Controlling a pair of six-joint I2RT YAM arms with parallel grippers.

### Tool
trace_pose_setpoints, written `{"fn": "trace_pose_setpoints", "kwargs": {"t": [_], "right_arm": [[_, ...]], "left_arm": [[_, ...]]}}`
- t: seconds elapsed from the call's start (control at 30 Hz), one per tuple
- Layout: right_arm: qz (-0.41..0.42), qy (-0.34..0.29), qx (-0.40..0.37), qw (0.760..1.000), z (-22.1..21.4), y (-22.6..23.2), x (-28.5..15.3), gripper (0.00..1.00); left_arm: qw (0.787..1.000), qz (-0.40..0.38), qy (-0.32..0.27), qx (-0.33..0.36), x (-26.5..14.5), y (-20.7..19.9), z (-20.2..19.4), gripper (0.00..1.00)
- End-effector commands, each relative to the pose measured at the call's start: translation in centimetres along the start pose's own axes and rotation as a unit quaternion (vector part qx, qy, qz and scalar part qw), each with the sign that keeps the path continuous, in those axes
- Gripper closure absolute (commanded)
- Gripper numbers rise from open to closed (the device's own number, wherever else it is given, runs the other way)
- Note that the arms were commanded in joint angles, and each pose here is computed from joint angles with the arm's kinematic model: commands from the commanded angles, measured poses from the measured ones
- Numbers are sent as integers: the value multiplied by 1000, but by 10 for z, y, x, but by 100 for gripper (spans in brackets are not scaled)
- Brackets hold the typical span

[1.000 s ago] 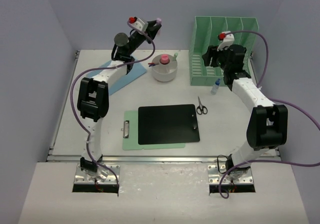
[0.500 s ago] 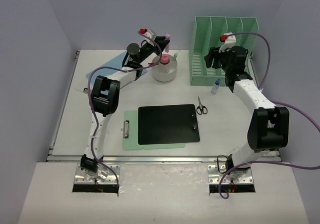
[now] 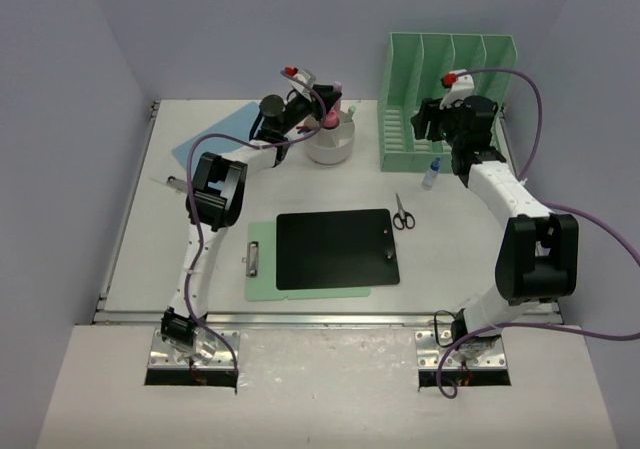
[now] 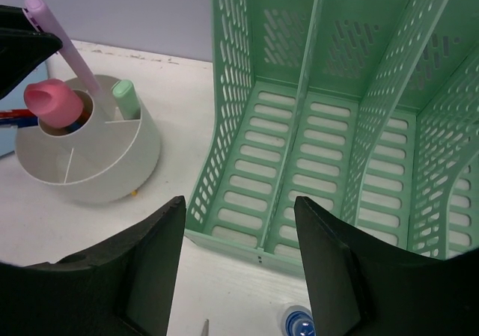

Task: Organize the desk

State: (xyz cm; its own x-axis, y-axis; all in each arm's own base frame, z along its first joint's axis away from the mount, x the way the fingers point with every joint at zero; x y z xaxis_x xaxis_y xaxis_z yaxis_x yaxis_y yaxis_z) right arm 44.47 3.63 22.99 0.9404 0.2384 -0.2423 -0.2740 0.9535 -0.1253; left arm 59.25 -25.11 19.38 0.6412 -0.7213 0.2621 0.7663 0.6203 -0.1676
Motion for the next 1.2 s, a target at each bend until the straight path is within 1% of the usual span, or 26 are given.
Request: {"fn": "trace_pose_setpoints", "kwargs": {"t": [0.0, 0.1, 0.13, 0.2, 0.23, 0.27, 0.33, 0.4, 0.47, 0.53, 0.67, 0.7, 0.73, 0.77, 0.8, 0.83, 0.87, 0.9, 0.93, 0.97, 1.0, 1.03, 1.07, 1.1, 1.13, 1.17], "right_arm": [[-16, -39, -14, 999, 22, -7, -7, 39], [-15, -38, -13, 999, 21, -7, -6, 39], [-16, -38, -14, 999, 21, -8, -6, 39], [-16, -39, -14, 999, 22, -8, -7, 39], [-16, -39, -14, 999, 22, -8, -6, 39], [-17, -39, -13, 999, 22, -8, -6, 39], [-16, -39, -13, 999, 22, -8, -7, 39], [-14, -42, -14, 999, 24, -8, -9, 39], [-8, -44, -19, 999, 25, -6, -11, 39], [-6, -44, -24, 999, 27, -5, -15, 39], [6, -41, -41, 998, 28, -2, -27, 41], [25, -39, -47, 998, 28, 3, -31, 42], [40, -22, -51, 998, 21, 7, -35, 43], [52, -20, -55, 997, 20, 11, -42, 43], [84, -2, -54, 995, 13, 20, -49, 43], [105, 5, -82, 991, 11, 23, -53, 44], [120, 16, -81, 989, 9, 27, -58, 45], [140, 67, -67, 986, -8, 33, -67, 46], [152, 85, -69, 982, -9, 38, -71, 47], [164, 117, -65, 977, -19, 43, -73, 47], [174, 174, -57, 968, -36, 49, -83, 48], [181, 196, -63, 962, -41, 57, -85, 48], [185, 221, -65, 955, -50, 62, -89, 48], [188, 253, -71, 946, -62, 66, -94, 49], [201, 271, -81, 938, -73, 77, -98, 50], [204, 278, -92, 934, -80, 80, -98, 51]], "left_arm": [[999, -26, -41, 16, 10, -9, 22, 92], [999, -27, -40, 13, 9, -9, 21, 85], [999, -26, -39, 12, 9, -10, 21, 74], [999, -27, -41, 10, 9, -10, 22, 65], [999, -26, -42, 10, 9, -11, 25, 51], [999, -25, -44, 11, 9, -11, 27, 45], [998, -23, -53, 12, 11, -12, 36, 41], [998, -16, -64, 13, 13, -11, 47, 39], [996, -16, -85, 25, 18, -14, 72, 36], [993, -17, -113, 38, 22, -17, 109, 35], [986, -21, -145, 78, 21, -26, 175, 33], [985, -18, -150, 87, 16, -23, 187, 32], [983, -21, -159, 93, 10, -30, 210, 31], [983, -16, -159, 93, 4, -30, 220, 27], [983, -4, -158, 91, -5, -24, 230, 25], [986, 8, -145, 83, -17, -29, 244, 23], [988, 25, -133, 78, -29, -23, 251, 22], [988, 48, -128, 78, -41, -28, 270, 19], [989, 71, -109, 72, -49, -26, 273, 17], [992, 108, -49, 43, -60, -16, 260, 14], [991, 117, -27, 56, -74, -22, 266, 9], [992, 112, -2, 51, -84, -25, 261, 0], [991, 128, 19, 41, -101, -22, 256, 0], [989, 138, 35, 44, -120, -29, 252, 0], [987, 148, 51, 33, -131, -31, 247, 0], [986, 157, 52, 33, -145, -36, 256, 0]]}}
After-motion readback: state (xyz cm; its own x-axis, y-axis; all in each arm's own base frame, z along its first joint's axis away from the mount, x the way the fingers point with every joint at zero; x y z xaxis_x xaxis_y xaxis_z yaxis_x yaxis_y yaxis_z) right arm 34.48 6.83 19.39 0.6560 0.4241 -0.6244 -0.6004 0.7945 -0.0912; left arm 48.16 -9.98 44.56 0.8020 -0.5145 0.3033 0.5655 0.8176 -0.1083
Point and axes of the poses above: each gripper's point midway between its finger pads, its own x axis out along the fingers, its own y axis along the line the jaws close on, z = x × y, the point moved 6 cm from there along -x, back along the fingers, and after that the axes turned 10 degrees about -x, right-handed, at the moved point
